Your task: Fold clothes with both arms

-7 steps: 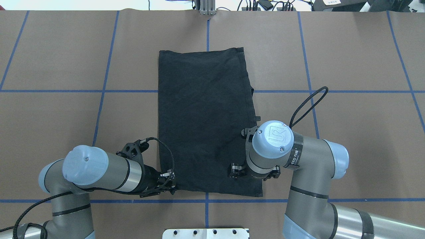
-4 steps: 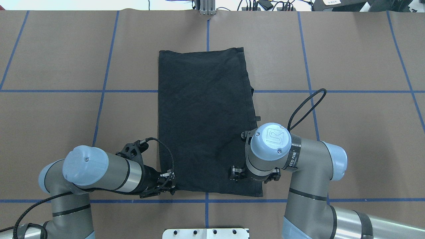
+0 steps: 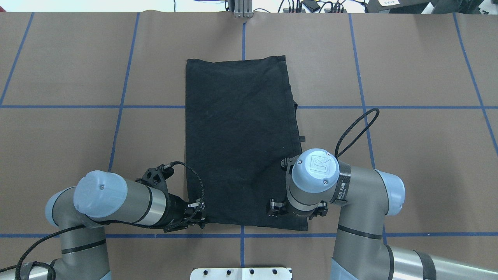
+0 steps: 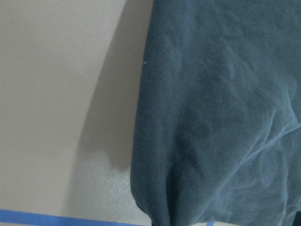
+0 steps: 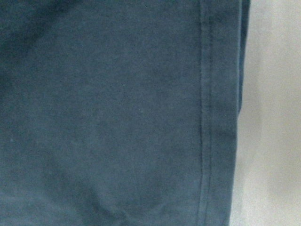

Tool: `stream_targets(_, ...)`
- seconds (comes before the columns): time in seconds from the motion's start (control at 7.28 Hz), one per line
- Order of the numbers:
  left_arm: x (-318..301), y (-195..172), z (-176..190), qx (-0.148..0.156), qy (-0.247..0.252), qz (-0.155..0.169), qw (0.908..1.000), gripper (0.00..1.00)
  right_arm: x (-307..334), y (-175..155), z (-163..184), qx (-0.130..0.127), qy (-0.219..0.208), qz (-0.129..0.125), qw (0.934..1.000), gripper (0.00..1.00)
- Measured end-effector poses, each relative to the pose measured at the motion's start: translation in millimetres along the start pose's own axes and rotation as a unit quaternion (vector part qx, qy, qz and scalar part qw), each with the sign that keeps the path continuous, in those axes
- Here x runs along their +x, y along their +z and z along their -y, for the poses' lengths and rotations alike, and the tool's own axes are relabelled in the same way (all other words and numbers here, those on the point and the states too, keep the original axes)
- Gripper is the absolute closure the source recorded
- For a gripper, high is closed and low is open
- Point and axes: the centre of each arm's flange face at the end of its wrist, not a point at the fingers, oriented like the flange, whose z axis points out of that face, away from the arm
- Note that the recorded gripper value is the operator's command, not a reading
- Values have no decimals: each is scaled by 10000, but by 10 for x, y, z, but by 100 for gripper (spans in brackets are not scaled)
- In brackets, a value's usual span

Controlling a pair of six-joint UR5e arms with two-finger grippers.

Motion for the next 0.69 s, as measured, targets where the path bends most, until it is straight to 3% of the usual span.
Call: stream_targets(0.69,-8,5,-5,-5,0,7,10000,100,15,38,-8,2,-67,-17,10000,0)
